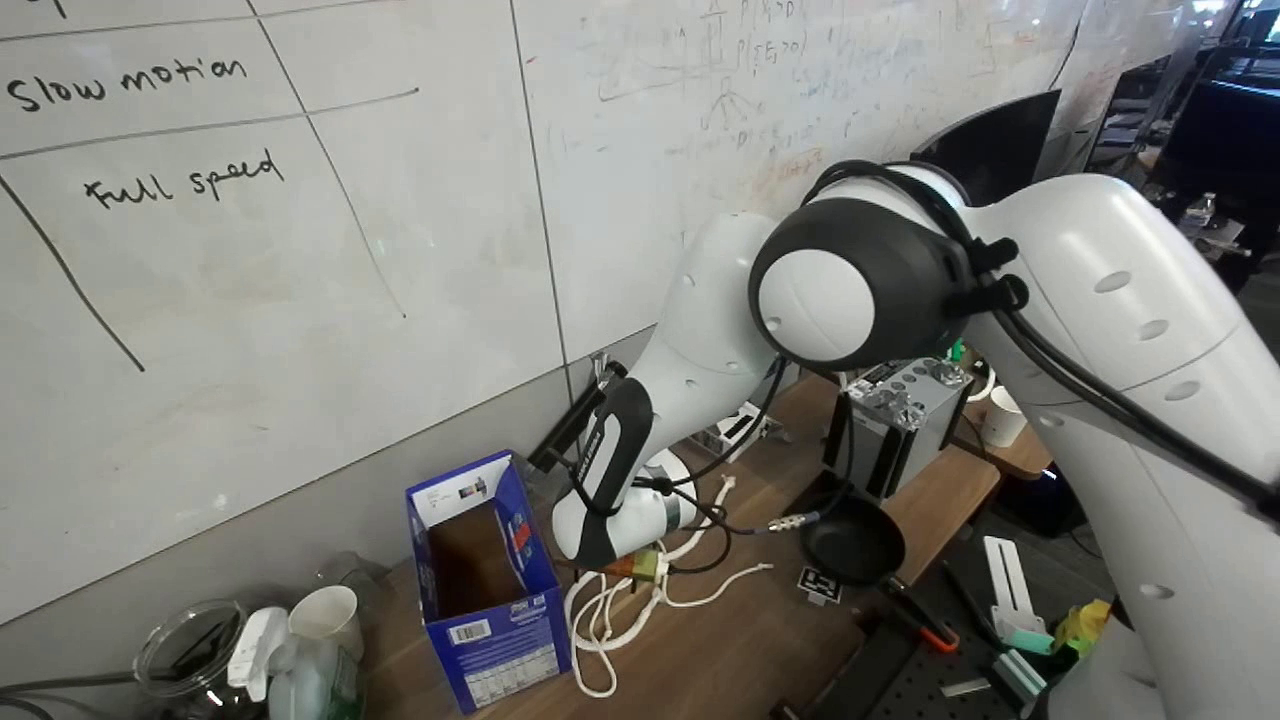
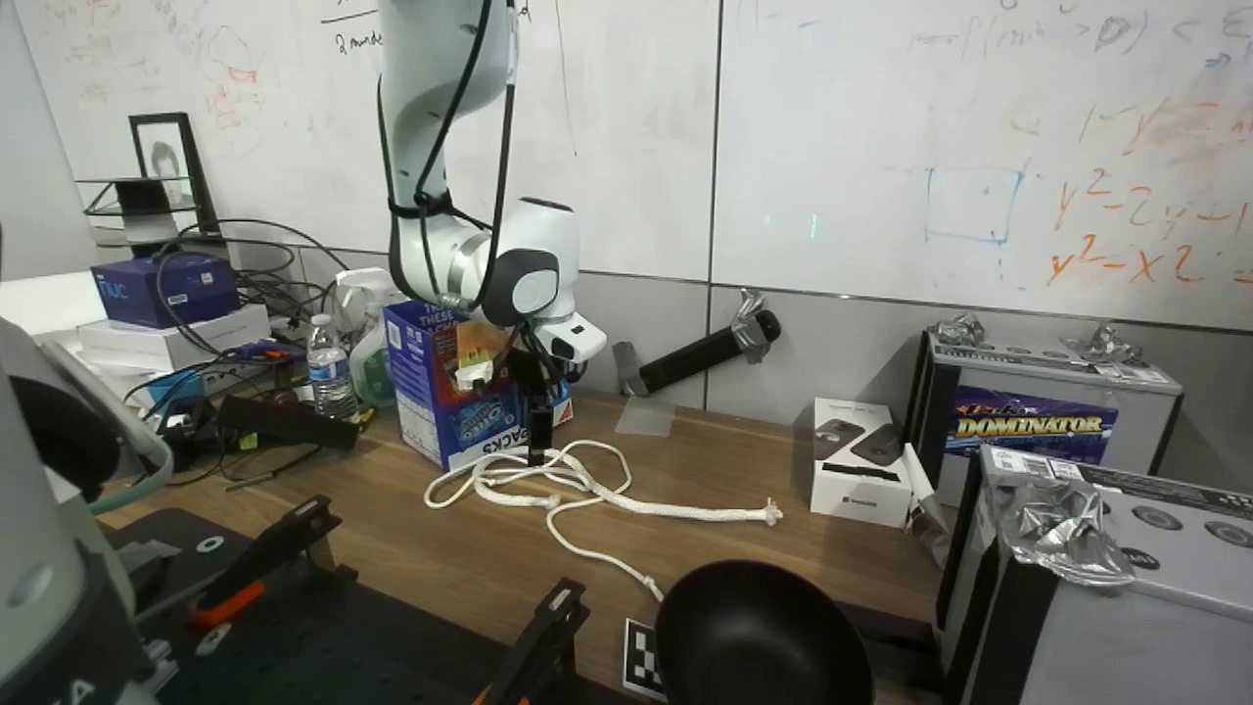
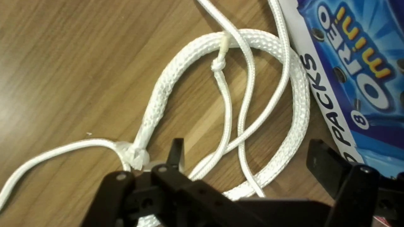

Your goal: Put the ropes in the box one at a time

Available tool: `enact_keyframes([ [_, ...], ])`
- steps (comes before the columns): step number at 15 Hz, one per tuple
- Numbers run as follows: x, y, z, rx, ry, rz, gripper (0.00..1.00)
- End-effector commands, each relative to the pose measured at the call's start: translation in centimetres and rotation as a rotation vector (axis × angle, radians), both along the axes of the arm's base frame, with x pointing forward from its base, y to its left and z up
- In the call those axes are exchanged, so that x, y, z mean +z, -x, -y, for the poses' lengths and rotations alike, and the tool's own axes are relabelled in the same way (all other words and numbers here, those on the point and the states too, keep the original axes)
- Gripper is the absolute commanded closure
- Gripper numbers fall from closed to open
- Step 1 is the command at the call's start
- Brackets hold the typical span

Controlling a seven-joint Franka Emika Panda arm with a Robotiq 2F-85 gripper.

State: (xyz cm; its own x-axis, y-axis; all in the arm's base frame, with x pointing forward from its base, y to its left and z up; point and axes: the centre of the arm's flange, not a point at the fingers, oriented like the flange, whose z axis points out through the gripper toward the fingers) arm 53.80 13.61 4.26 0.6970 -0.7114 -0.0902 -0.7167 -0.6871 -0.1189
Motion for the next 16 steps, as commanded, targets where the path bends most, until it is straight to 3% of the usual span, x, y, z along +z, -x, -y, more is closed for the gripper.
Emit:
enact_keyframes([
  [1, -1.1, -0.7, 0.1, 0.012, -0.023, 0.036, 0.0],
  [16, -3.8, -0.9, 1.1, 0.04, -0.015, 0.013, 0.0],
])
